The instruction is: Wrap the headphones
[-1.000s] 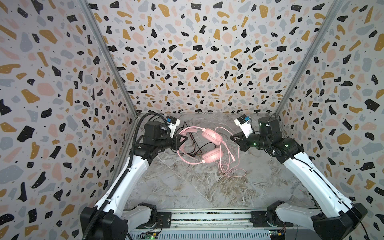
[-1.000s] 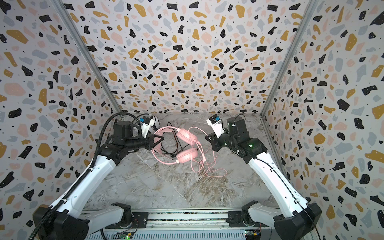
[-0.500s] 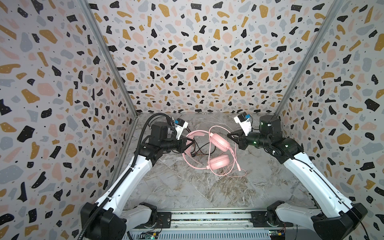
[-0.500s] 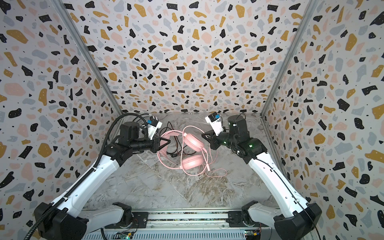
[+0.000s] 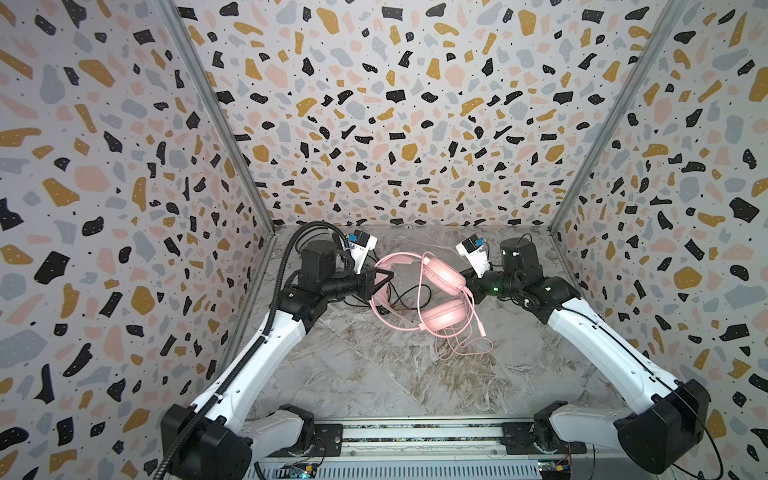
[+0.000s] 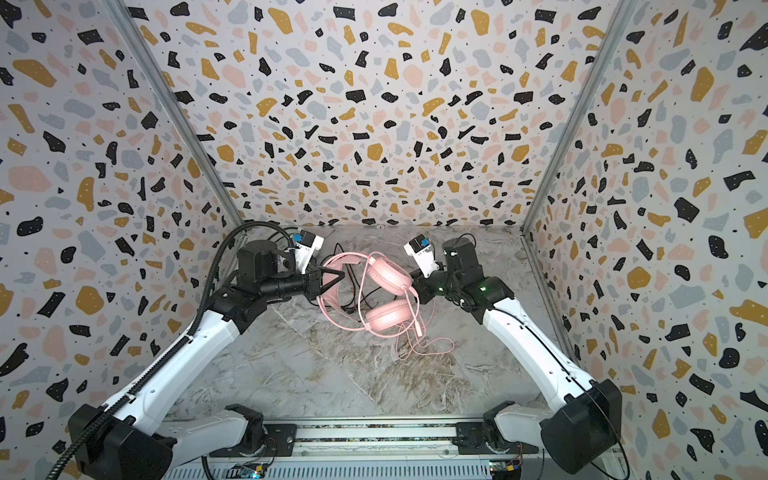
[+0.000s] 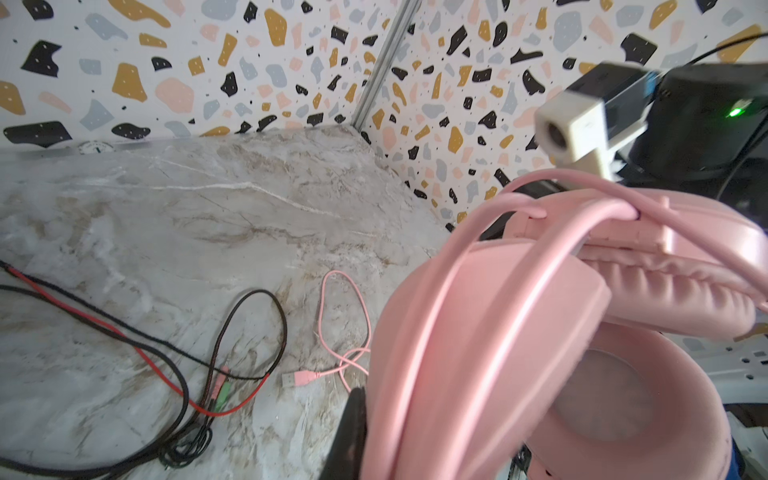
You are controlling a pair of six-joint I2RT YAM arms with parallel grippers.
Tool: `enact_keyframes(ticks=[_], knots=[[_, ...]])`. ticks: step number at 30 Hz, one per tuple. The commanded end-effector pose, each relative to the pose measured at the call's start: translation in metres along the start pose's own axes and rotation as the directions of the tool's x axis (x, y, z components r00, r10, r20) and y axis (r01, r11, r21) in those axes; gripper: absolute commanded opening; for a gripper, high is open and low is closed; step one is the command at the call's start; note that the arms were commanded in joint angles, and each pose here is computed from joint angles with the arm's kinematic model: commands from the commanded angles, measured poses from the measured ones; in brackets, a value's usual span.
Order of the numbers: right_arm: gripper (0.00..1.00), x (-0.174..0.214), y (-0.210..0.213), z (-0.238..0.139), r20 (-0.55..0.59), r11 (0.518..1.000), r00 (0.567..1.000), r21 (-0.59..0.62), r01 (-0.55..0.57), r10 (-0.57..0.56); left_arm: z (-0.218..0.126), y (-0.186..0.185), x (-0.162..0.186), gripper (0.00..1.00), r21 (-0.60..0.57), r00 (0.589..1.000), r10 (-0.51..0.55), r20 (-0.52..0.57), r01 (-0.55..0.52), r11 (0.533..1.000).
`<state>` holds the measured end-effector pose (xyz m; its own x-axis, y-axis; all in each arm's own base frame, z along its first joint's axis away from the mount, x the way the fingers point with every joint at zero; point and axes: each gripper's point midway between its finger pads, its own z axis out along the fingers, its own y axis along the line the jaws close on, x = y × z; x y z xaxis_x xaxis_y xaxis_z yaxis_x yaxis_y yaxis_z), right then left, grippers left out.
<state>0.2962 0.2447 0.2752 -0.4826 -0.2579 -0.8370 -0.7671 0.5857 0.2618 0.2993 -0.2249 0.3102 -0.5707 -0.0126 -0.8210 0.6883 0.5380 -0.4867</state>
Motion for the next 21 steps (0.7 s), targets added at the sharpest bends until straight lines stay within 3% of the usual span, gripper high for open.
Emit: enact_keyframes(ticks=[1,8,21], knots=[[0.05,-0.014,-0.003,-0.008,0.071,1.000,0.997,0.011,0.012,-0.013,-0.013,-0.029,-0.046,0.00,0.072,0.984,0.053,0.169,-0.066,0.995],[0.07,-0.019,0.000,-0.003,0.128,0.999,0.992,-0.043,-0.013,0.018,-0.017,-0.028,-0.070,0.00,0.072,0.958,0.015,0.285,-0.037,0.997],[0.08,-0.018,-0.009,0.009,0.160,0.997,0.985,-0.043,-0.061,0.067,-0.040,-0.040,-0.117,0.00,0.095,0.869,-0.026,0.494,-0.024,0.995]])
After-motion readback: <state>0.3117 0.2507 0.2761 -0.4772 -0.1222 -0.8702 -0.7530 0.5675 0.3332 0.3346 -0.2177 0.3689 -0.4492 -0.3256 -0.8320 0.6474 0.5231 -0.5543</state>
